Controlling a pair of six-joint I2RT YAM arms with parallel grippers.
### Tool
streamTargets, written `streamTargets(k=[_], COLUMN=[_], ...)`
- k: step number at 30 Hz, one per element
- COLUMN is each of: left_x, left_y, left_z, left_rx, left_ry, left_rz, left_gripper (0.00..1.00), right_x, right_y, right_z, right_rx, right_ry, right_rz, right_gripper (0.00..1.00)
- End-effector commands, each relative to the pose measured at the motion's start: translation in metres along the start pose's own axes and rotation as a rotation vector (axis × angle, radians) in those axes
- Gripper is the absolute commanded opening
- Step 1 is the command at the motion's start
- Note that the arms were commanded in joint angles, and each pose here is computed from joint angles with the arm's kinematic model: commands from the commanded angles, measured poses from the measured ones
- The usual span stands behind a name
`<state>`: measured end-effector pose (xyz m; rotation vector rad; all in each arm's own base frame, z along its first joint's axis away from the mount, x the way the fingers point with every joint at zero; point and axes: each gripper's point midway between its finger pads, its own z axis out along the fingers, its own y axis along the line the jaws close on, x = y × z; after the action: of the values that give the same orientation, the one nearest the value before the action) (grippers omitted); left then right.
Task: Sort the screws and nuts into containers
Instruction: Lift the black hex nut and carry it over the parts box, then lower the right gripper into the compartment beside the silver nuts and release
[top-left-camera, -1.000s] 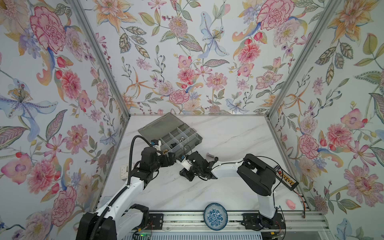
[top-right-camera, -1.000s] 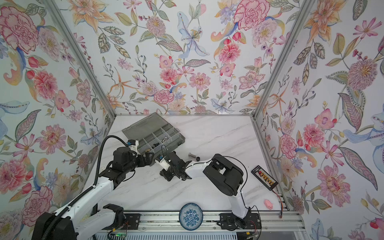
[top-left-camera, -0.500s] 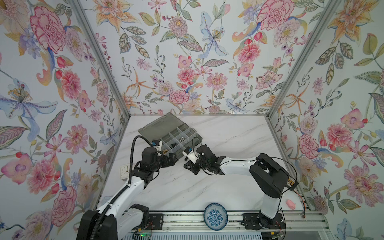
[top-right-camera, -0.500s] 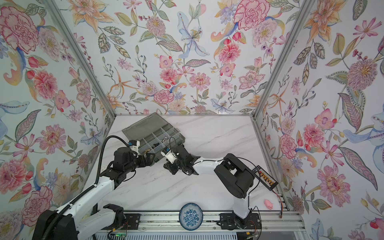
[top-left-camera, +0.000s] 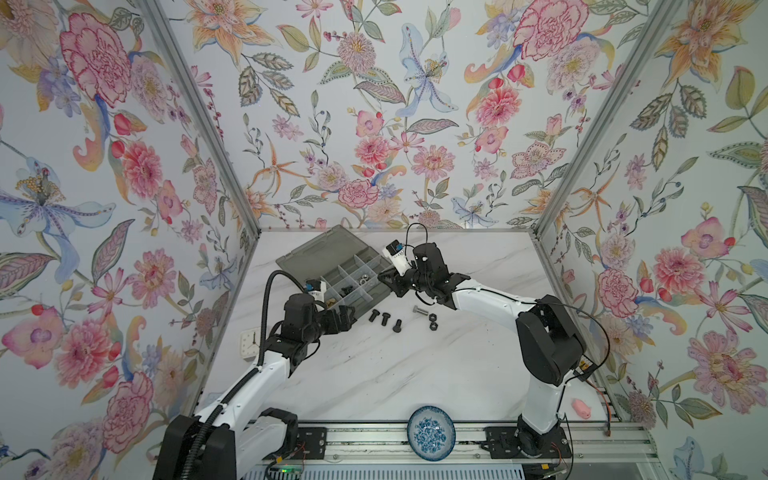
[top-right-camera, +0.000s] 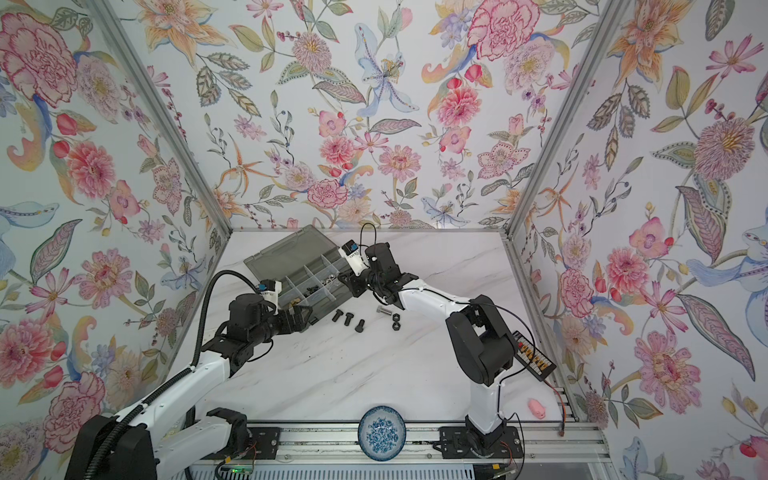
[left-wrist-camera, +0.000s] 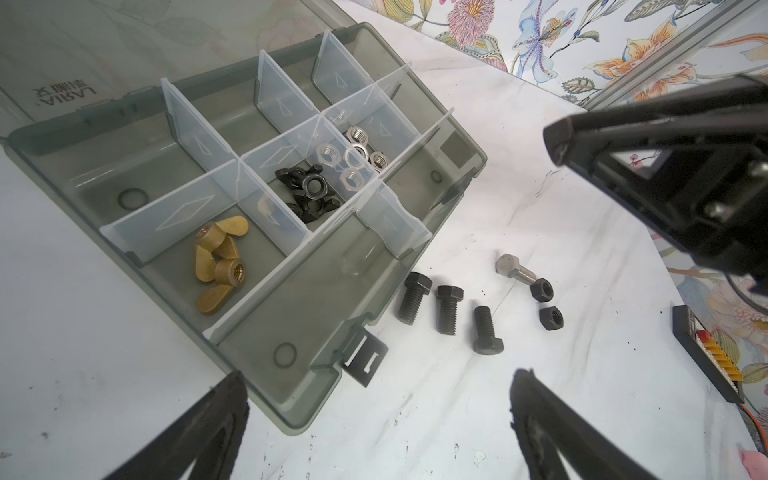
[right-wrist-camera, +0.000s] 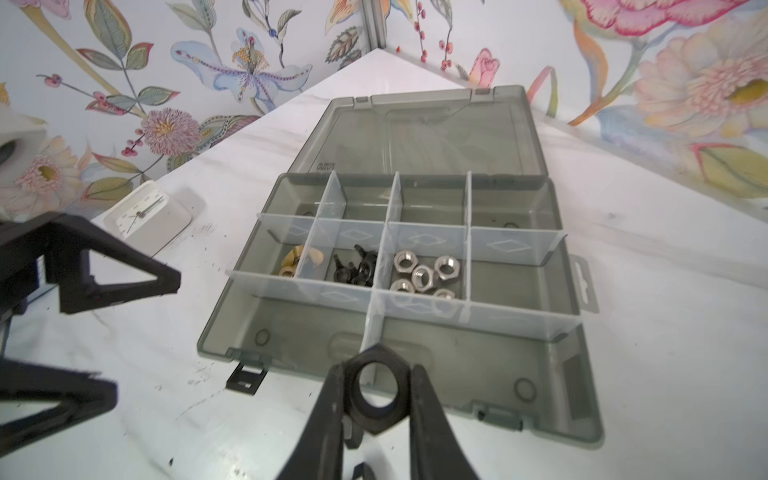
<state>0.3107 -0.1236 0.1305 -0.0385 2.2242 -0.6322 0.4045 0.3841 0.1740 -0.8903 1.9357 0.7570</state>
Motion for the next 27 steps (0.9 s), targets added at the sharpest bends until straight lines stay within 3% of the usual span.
streamTargets(k=[1, 9, 15, 27], left_x=[-0.002, -0.001, 0.002, 0.004], left_y=[-0.001, -0.004, -0.005, -0.005], left_z=[0.0, -0.001, -0.002, 0.001], left_rx=[0.017, 0.035, 0.045, 0.047], left_ry=[-0.004, -0.001, 0.009, 0.022], left_rz=[-0.012, -0.017, -0.018, -0.021], left_gripper=[0.99, 0.99, 0.99, 0.99], right_x=[0.003, -0.014, -0.003, 0.017], right_y=[-0.026, -0.07, -0.083, -0.093], right_z=[0.015, 0.057, 0.082, 0.092], right_rx=[0.024, 0.034, 0.038, 0.068], right_ry=[0.028, 0.003, 0.043, 0.081], right_rz=[0.029, 0.106, 0.126, 0.144], right_gripper=[0.15, 0.16, 0.18, 0.34])
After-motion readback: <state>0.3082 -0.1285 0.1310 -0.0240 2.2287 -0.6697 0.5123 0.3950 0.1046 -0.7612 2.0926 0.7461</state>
